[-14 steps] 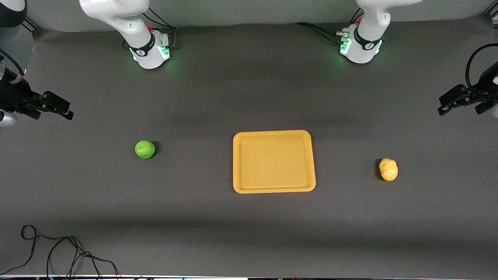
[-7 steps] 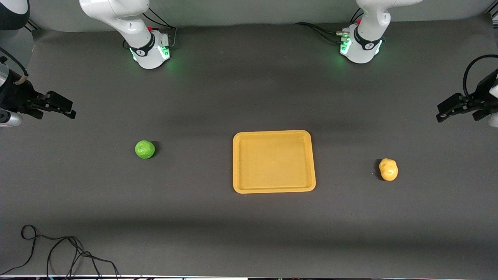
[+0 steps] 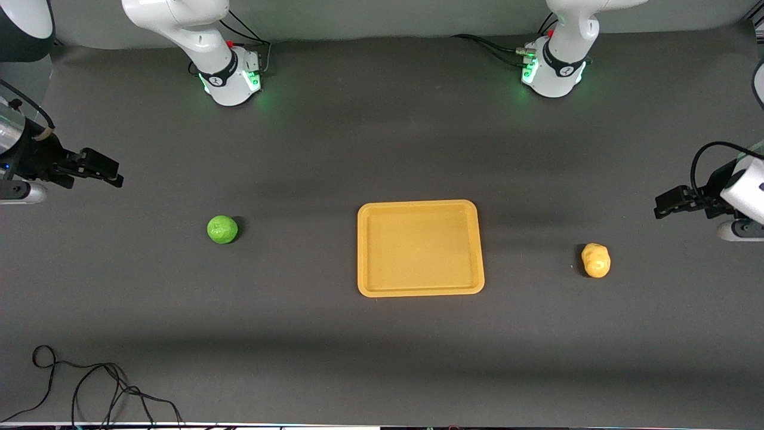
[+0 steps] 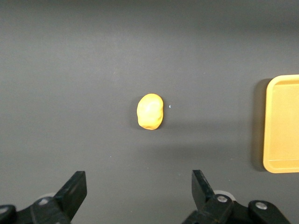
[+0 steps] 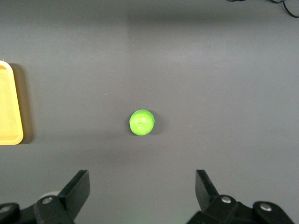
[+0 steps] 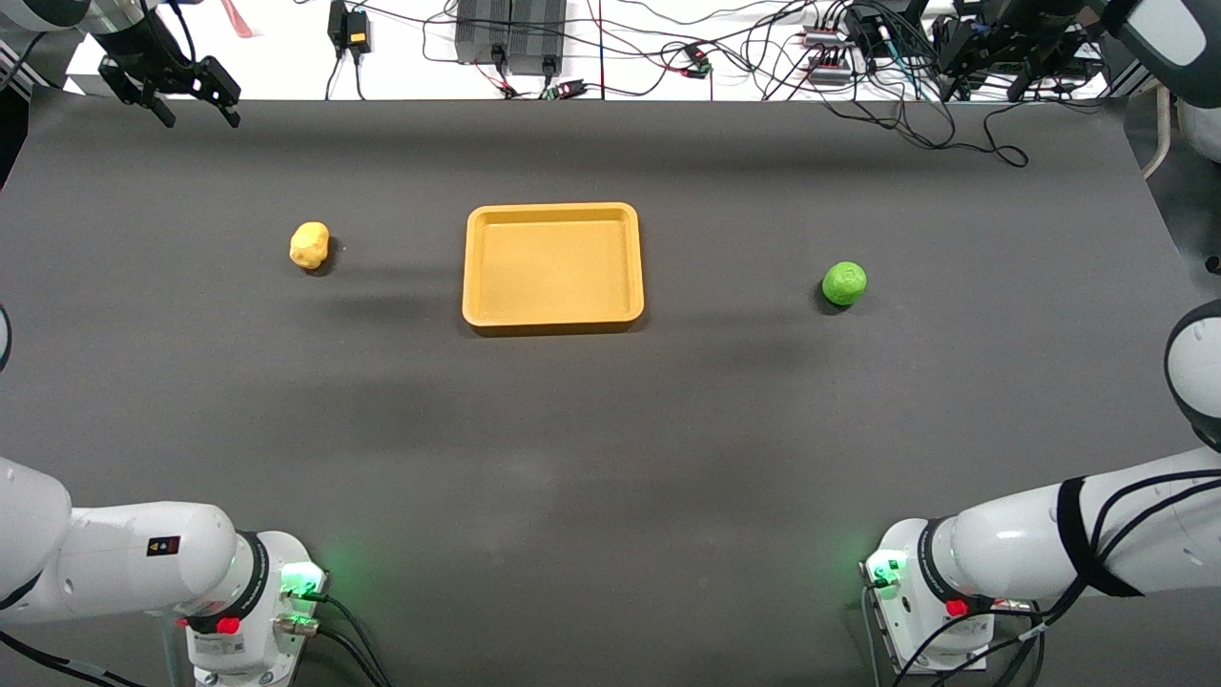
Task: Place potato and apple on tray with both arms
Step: 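Lower the left gripper to the potato while the right gripper reaches the apple, then close the left gripper on the potato while the right gripper grasps the apple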
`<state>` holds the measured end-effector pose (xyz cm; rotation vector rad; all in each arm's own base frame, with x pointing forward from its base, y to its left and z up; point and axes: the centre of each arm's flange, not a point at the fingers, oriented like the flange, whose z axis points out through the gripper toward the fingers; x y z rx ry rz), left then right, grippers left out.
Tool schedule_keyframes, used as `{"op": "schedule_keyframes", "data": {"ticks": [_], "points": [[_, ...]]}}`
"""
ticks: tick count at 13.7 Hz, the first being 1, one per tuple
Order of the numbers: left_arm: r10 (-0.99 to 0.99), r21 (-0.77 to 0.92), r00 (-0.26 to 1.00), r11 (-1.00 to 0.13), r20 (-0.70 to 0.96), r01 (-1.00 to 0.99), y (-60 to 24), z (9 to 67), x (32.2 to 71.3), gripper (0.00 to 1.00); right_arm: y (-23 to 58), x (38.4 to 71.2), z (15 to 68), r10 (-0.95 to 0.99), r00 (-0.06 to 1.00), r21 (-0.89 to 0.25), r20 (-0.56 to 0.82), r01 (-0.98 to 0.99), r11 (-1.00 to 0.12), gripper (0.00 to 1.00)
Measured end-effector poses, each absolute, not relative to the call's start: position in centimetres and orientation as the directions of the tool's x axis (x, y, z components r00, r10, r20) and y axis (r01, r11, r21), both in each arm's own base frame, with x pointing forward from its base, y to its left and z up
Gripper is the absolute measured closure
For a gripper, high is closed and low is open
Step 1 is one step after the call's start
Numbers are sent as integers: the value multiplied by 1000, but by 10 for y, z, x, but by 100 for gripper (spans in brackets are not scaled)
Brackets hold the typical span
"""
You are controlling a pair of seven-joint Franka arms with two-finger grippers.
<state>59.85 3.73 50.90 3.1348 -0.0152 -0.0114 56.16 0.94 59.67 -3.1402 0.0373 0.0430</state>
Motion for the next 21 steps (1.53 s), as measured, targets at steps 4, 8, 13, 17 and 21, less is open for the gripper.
{"op": "schedule_keyframes", "data": {"ticks": [4,8,13,17,21], "points": [[-13,4,999,-1000,43,-13,42,439,607,0,20,572,552,-6,1000,1,-20,-6,-1000,0],[-13,6,999,-1000,46,-13,40,345,595,0,30,572,478,11,1000,2,-14,11,-1000,0],[-17,15,1000,-1000,24,-17,38,255,600,0,39,551,381,33,999,5,-23,34,-999,0],[-20,20,1000,-1000,2,-20,36,215,598,0,42,537,335,41,998,8,-49,42,-999,0],[-32,23,999,-999,-1,-32,28,205,598,11,42,539,305,40,998,13,-58,41,-999,0]]}}
